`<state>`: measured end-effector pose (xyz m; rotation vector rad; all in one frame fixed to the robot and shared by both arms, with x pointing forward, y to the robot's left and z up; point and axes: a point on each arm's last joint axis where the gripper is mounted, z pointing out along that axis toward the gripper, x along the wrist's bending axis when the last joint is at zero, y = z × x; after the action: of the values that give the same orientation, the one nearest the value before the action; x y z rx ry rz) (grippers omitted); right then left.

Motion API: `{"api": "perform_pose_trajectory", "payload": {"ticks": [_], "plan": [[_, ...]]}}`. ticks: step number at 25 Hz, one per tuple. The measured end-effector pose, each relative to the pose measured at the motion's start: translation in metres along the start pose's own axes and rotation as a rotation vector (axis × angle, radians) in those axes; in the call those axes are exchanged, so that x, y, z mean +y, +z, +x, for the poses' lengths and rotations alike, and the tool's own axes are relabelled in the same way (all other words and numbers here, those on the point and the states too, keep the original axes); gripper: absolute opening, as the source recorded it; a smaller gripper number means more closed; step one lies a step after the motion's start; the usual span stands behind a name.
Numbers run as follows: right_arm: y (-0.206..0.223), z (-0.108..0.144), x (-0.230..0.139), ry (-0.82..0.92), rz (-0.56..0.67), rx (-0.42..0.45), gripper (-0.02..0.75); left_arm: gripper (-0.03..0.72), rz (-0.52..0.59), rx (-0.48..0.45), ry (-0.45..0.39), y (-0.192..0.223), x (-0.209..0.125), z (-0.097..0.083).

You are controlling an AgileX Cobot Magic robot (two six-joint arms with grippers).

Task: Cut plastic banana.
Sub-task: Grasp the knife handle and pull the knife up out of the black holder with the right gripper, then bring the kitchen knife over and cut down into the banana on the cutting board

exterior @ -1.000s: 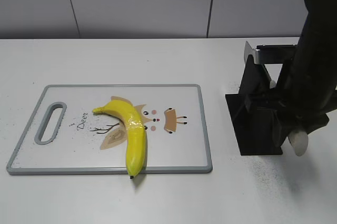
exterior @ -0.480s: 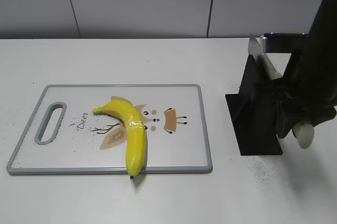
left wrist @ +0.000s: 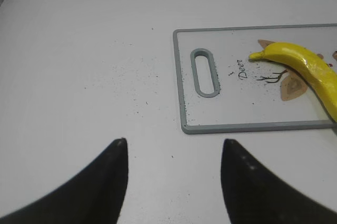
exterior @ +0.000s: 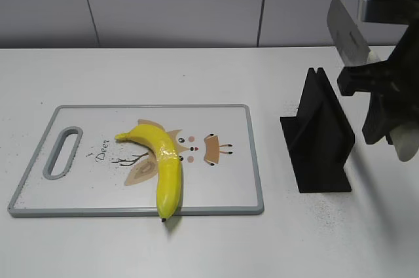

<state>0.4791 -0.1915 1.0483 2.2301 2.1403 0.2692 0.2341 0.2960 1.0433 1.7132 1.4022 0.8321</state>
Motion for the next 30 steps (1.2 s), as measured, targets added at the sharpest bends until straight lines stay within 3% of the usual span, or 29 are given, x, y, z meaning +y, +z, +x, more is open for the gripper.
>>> {"api": "perform_pose_trajectory", "payload": {"ticks": [4, 12, 26, 30], "plan": [[-0.017, 0.002, 0.004, -0.084, -0.024, 0.011, 0.166, 0.529, 0.000, 0.000, 0.000, 0.000, 0.000, 0.000], [-0.035, 0.010, 0.019, -0.545, -0.058, 0.011, 0.166, 0.529, 0.076, -0.031, 0.047, 0.011, 0.008, -0.001], [-0.002, 0.036, 0.065, -1.156, 0.000, 0.011, 0.166, 0.529, 0.203, -0.186, 0.345, 0.068, 0.091, -0.002], [0.010, 0.056, 0.068, -1.309, 0.017, 0.032, 0.166, 0.529, 0.265, -0.264, 0.485, 0.095, 0.122, -0.001]]}}
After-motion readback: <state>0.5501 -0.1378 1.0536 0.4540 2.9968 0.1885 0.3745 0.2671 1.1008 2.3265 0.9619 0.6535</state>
